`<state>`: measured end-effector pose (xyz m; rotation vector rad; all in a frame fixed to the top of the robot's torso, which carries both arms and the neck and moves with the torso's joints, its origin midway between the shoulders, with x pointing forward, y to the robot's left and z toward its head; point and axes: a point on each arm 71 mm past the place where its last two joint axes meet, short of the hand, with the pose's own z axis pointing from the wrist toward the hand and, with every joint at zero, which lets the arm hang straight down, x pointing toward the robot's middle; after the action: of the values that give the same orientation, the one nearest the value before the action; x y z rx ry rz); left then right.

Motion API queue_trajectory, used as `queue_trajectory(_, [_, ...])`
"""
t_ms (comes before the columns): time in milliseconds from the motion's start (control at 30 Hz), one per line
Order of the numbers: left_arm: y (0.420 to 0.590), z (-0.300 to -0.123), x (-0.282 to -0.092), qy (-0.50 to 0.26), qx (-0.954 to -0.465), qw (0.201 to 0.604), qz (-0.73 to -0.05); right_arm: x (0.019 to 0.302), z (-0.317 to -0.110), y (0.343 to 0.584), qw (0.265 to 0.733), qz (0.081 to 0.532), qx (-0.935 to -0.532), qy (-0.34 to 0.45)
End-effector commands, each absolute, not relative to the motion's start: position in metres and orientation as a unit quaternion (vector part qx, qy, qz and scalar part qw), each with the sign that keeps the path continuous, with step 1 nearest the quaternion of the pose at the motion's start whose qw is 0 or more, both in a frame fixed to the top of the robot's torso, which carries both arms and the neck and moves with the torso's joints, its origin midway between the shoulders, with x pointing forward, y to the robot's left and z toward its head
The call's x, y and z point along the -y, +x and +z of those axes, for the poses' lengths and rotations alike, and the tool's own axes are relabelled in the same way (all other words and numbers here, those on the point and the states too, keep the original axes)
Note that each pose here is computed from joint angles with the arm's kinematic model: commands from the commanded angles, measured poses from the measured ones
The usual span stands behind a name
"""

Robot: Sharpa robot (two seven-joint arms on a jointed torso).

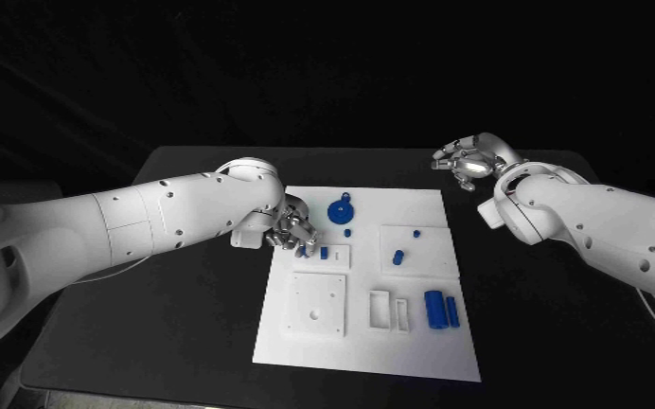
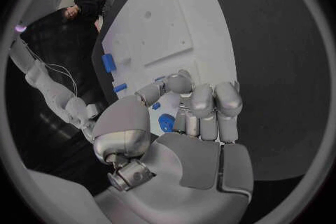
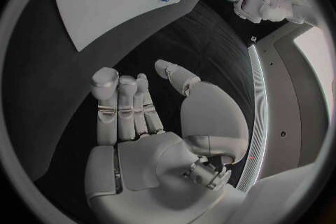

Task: Assemble the parts on the task board

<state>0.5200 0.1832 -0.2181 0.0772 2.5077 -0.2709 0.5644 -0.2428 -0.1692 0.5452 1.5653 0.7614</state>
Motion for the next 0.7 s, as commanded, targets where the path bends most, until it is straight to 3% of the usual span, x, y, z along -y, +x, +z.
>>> queue_trajectory(33, [0.5175,-0.2240,-0.1808,0.043,-0.950,0.295,-0.096,0.2405,-0.1692,0.5640,0.610,0.333,-0.681,0.229])
queue_trajectory(700, [0.5164,-0.2257,-0.1859,0.047,-0.953,0.284,-0.089,0.2419,-0.1691,0.5639,0.611,0.332,-0.681,0.229])
